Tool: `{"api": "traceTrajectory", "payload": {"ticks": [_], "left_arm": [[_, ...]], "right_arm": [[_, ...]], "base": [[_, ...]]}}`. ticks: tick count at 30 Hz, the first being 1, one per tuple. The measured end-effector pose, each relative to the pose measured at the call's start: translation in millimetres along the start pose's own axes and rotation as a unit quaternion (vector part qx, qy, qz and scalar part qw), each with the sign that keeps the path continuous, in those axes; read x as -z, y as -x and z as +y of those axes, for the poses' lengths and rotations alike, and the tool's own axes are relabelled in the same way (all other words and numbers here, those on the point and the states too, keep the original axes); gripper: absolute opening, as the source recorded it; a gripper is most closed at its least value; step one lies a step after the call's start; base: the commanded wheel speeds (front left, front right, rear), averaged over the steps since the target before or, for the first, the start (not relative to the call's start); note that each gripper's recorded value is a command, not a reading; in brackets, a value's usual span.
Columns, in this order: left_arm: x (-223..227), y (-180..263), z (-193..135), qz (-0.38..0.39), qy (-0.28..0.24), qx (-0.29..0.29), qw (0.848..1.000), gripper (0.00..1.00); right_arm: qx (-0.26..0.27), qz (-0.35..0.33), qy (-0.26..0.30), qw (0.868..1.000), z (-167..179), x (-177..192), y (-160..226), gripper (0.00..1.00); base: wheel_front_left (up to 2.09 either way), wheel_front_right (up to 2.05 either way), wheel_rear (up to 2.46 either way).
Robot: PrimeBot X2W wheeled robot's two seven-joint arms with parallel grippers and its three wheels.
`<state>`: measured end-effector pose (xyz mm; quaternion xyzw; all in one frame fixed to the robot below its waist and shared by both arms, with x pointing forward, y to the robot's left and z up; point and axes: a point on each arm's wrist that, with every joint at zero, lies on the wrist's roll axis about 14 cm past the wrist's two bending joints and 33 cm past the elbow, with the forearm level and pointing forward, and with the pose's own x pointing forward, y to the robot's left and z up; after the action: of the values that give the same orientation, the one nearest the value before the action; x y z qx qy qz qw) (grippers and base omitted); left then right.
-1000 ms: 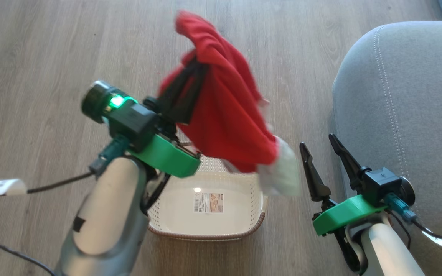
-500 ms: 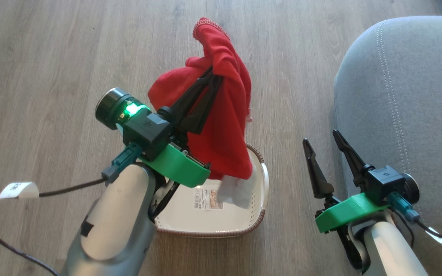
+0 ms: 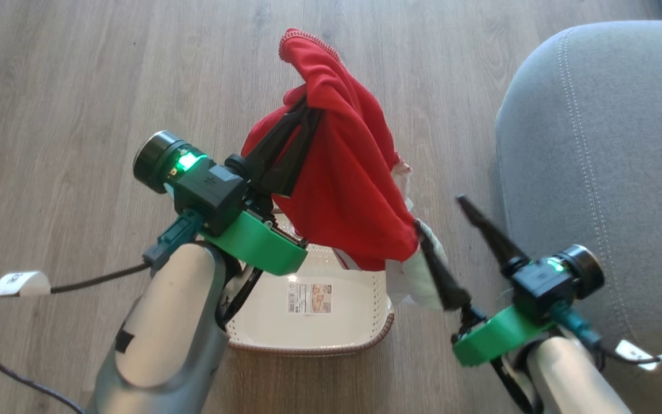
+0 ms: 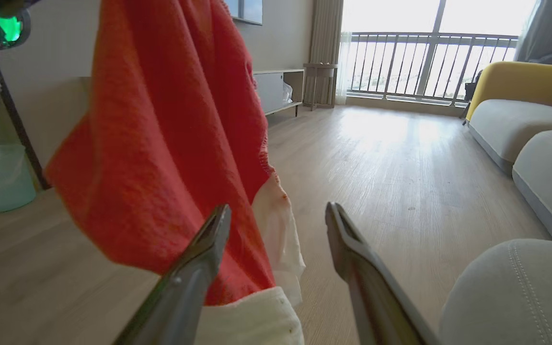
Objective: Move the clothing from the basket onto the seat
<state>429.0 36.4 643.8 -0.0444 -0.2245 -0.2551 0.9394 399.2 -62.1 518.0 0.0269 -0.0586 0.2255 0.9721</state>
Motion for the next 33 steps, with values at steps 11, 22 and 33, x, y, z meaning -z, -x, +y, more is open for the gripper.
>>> {"api": "traceTrajectory", "payload": {"ticks": [11, 22, 33], "left_arm": [[4, -1, 2, 0.004, 0.003, -0.002, 1.0, 0.0], [0, -1, -9, -0.004, 0.004, 0.015, 1.0, 0.0], [1, 2, -35, 0.0, 0.017, 0.051, 0.999, 0.0]], "right_arm": [[-0.125, 0.025, 0.073, 0.989, 45, 12, 17, 1.0], [-0.144, 0.037, 0.099, 0.984, 59, 25, 8, 1.0], [-0.121, 0.003, 0.105, 0.987, 56, 7, -19, 1.0]], "base": [[0.0, 0.0, 0.0], [0.0, 0.0, 0.0], [0.0, 0.0, 0.0]]}}
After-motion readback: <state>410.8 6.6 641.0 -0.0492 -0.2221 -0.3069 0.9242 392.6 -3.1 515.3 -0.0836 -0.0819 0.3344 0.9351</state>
